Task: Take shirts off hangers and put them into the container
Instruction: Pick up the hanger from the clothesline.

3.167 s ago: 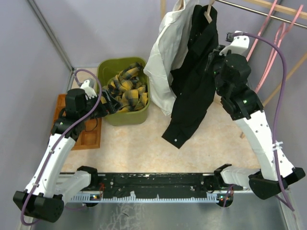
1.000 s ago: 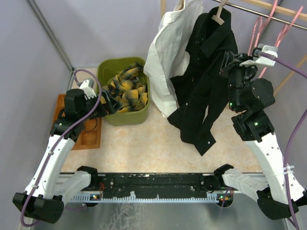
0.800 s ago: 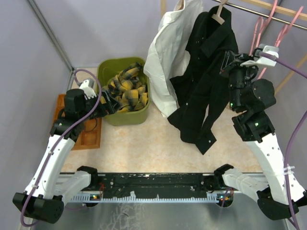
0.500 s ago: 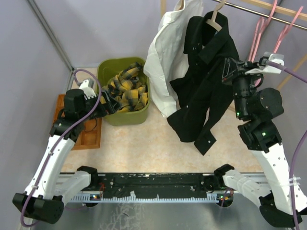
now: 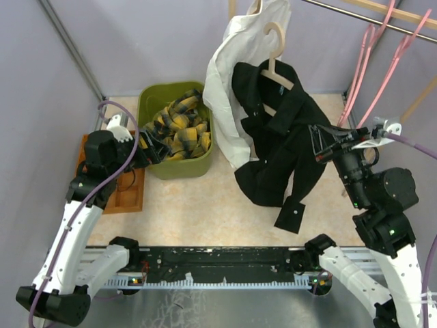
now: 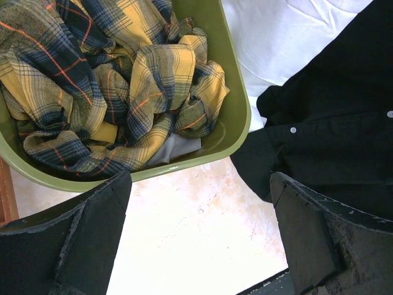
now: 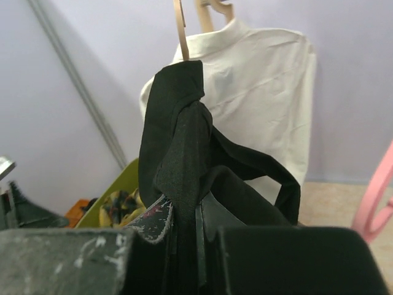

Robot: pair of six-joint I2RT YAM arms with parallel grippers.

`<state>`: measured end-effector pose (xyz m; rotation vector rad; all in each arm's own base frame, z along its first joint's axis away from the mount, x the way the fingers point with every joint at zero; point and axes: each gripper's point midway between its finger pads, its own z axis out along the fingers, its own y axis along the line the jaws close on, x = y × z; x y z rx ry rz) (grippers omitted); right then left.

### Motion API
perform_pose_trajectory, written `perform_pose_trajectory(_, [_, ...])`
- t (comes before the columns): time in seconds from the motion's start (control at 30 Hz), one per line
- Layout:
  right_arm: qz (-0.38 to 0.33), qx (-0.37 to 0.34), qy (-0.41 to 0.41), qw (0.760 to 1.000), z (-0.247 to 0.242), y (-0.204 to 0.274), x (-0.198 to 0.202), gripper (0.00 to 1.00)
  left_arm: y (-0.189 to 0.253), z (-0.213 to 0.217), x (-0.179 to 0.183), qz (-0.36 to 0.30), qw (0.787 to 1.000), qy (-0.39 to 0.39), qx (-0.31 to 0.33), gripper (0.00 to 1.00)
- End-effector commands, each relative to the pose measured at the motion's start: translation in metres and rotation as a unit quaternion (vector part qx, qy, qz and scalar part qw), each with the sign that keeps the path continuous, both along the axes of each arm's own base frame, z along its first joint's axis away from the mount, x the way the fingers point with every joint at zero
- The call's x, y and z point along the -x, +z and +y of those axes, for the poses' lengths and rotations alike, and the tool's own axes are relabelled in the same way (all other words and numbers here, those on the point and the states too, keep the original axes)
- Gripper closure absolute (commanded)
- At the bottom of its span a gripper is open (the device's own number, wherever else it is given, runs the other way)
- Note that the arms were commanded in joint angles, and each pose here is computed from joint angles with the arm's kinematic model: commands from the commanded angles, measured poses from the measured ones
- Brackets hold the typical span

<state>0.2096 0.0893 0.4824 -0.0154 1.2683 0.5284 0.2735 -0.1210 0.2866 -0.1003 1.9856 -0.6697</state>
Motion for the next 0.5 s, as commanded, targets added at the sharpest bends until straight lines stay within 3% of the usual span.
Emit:
perform_pose_trajectory(0.0, [-0.096,0.006,0.093,0.991,0.017,0.046,0.047,1.00,0.017,0.001,-0.001,-0.026,1.000,0.004,0.008,0.01])
perform_pose_trajectory(0.23, [-0.117,0.083,0.194,0.970,0.035,0.060,0.098,1.00,0.025,0.006,0.002,-0.041,0.999,0.018,0.010,0.00])
perform_pose_trajectory(0.47, [-0.036,0.141,0.314,0.938,0.068,-0.002,0.114,1.00,0.033,0.013,0.004,-0.062,0.997,0.037,0.014,0.01])
